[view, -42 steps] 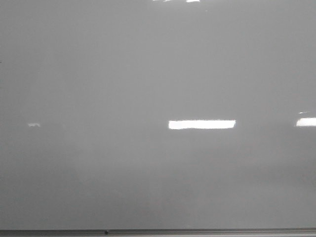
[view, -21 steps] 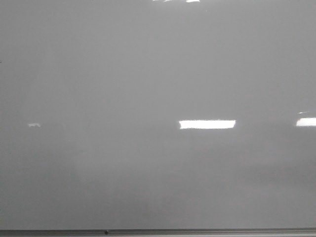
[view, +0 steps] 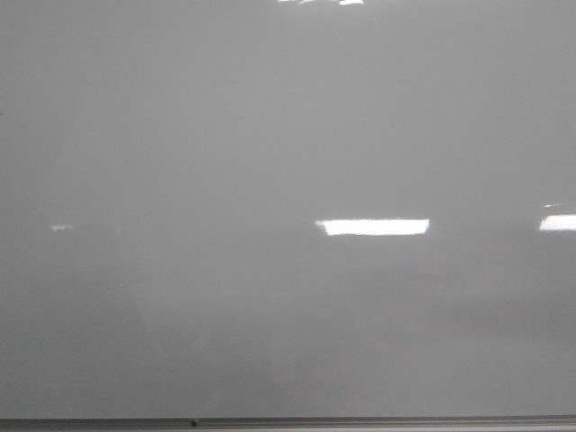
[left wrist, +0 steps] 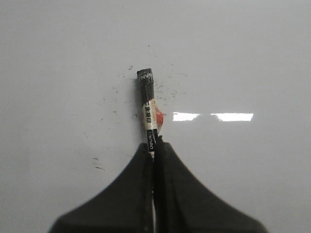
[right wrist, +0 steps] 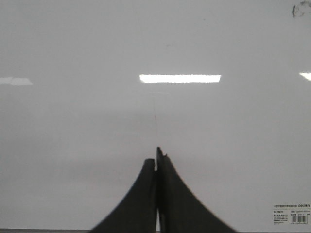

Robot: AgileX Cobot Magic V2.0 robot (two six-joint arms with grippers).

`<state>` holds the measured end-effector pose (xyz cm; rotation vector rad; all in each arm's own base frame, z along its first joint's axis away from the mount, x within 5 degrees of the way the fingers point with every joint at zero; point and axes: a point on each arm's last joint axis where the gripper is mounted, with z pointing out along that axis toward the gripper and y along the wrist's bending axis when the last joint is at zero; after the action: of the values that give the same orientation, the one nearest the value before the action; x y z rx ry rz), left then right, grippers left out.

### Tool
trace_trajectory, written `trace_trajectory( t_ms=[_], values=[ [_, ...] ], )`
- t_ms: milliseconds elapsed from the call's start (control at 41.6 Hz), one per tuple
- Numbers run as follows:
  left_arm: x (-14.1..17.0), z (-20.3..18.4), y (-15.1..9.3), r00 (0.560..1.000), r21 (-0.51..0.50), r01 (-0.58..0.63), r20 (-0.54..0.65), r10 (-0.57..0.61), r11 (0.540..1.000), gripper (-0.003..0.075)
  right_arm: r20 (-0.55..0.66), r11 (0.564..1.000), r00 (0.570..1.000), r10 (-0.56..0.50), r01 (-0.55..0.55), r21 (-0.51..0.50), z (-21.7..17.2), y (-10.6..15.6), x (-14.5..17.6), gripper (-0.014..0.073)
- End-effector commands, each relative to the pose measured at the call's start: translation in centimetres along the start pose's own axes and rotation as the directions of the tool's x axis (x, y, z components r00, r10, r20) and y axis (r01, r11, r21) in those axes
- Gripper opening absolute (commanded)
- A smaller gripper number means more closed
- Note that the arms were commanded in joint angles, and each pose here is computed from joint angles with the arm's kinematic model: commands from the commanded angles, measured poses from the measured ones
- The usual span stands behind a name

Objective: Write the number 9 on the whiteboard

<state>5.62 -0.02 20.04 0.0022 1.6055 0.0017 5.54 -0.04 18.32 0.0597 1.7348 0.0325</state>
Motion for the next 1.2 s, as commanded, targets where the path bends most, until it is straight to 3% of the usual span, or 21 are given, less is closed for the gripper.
trace_trajectory(
  t_ms=[0, 72, 192, 361, 457, 673, 913, 1010, 1178],
  values=[
    [-1.0, -0.2, 0.0, 0.992, -0.001, 0.007, 0.125, -0.007, 1.000, -0.0019, 0.126, 1.000, 0.992, -0.012, 0.012, -0.003, -0.2, 0.0, -1.1, -0.0071],
    [-1.1, -0.2, 0.0, 0.991, -0.003, -0.004, 0.132, 0.004, 1.000, -0.0019, 0.148, 1.000, 0.989, -0.012, 0.012, -0.003, -0.2, 0.0, -1.3, -0.0071],
    [-2.4, -0.5, 0.1, 0.970, -0.008, 0.021, 0.241, -0.018, 1.000, -0.0019, 0.205, 1.000, 0.979, -0.009, 0.011, -0.005, -0.5, 0.1, -2.3, -0.0071],
    [-6.3, -1.6, 0.1, 0.943, -0.003, 0.026, 0.331, -0.024, 1.000, -0.0019, 0.233, 1.000, 0.972, -0.008, 0.011, -0.010, -2.1, 0.3, -5.8, -0.0071],
    [-8.5, -2.1, 0.0, 0.957, 0.004, 0.024, 0.289, -0.024, 1.000, -0.0019, 0.238, 1.000, 0.971, 0.011, -0.006, -0.022, -3.4, 0.5, -8.5, -0.0069],
    [-10.7, 0.0, 0.0, 0.998, 0.009, 0.016, 0.064, -0.017, 1.000, -0.0019, 0.208, 0.999, 0.978, 0.034, -0.026, -0.037, -4.0, 1.0, -13.7, -0.0069],
    [-10.8, 1.9, 0.0, 1.000, 0.008, 0.018, -0.023, -0.018, 1.000, -0.0006, 0.159, 0.999, 0.987, 0.036, -0.031, -0.034, -2.7, 1.0, -14.8, -0.0061],
    [-10.9, 1.9, 0.0, 1.000, 0.007, 0.018, -0.012, -0.018, 1.000, 0.0087, 0.155, 0.999, 0.987, 0.036, -0.031, -0.034, -2.7, 1.0, -14.8, 0.0035],
    [-11.0, 1.9, 0.0, 1.000, 0.006, 0.018, 0.006, -0.018, 1.000, 0.0477, 0.155, 0.999, 0.987, 0.036, -0.031, -0.034, -2.7, 1.0, -14.8, 0.0358]
  ],
)
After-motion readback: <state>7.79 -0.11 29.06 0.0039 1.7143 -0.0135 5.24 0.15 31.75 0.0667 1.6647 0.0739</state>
